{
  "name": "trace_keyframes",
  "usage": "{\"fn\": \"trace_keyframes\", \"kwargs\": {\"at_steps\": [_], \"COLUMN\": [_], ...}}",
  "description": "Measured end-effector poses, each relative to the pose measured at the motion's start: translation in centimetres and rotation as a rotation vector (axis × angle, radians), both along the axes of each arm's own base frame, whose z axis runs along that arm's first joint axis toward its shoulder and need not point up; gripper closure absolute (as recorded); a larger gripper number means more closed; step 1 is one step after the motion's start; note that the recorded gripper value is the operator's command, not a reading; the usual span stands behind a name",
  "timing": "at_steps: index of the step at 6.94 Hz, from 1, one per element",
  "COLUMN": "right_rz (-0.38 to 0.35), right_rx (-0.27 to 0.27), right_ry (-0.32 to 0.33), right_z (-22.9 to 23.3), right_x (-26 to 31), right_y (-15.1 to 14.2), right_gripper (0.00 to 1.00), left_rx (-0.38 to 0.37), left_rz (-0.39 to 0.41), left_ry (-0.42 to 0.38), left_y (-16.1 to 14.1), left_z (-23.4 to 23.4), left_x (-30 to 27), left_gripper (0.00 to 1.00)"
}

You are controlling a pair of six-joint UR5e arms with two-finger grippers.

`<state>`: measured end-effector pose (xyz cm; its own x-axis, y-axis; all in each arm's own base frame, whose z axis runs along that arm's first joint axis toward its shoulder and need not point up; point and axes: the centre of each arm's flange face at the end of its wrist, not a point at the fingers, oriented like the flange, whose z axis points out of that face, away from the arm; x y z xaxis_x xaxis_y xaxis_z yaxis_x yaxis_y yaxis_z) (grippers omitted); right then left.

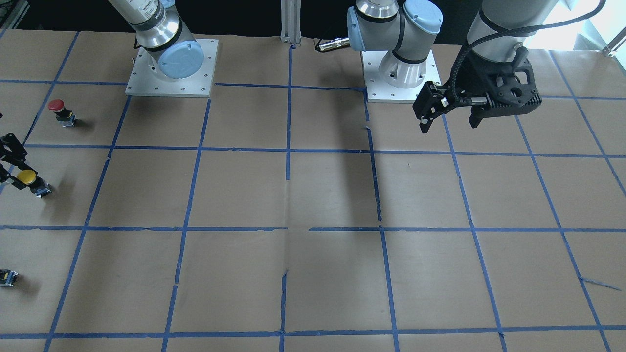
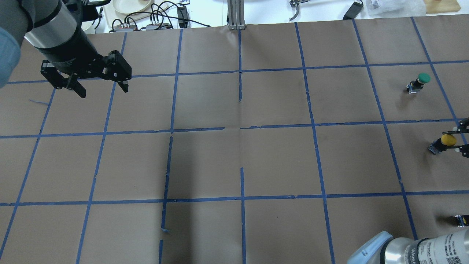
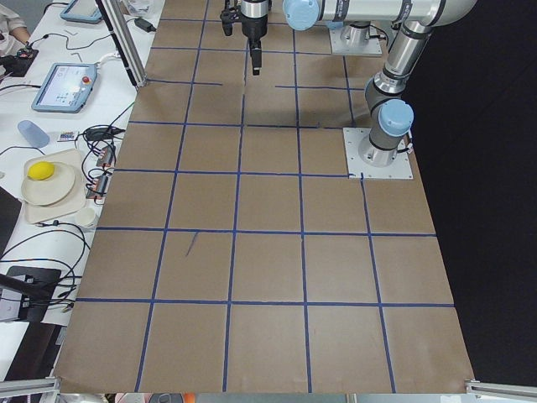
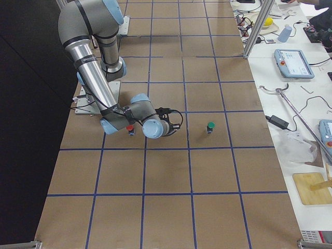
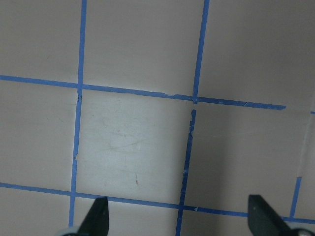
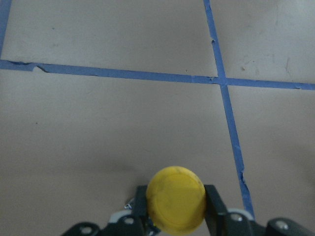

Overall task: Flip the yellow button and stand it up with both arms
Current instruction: 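Lower the block upright onto the table with the right gripper, then open the right gripper to release the standing block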

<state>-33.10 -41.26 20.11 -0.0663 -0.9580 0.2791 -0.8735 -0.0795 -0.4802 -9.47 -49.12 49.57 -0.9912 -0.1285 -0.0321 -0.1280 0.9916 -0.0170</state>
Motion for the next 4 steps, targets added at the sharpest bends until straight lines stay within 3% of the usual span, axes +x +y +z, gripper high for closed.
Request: {"fn": "trace_keyframes", "kwargs": {"at_steps": [1,4], "right_rz": [0.004,-0.024], "right_rx": [-0.001,0.004], "right_ry": [0.0,-0.002], "right_z": [-0.03,0.58], "right_x": [0.11,0.19], "right_y": [-0.08,-0.19], "right_gripper": [0.01,0.0], "left_rx": [0.001,0.003], "left_rz": [0.003,0.008], "left_ry": [-0.001,-0.001], "left_y": [0.0,-0.17], "left_z": [-0.04,-0.13], "left_x": [0.13,0.36], "left_gripper": [0.0,0.0]}}
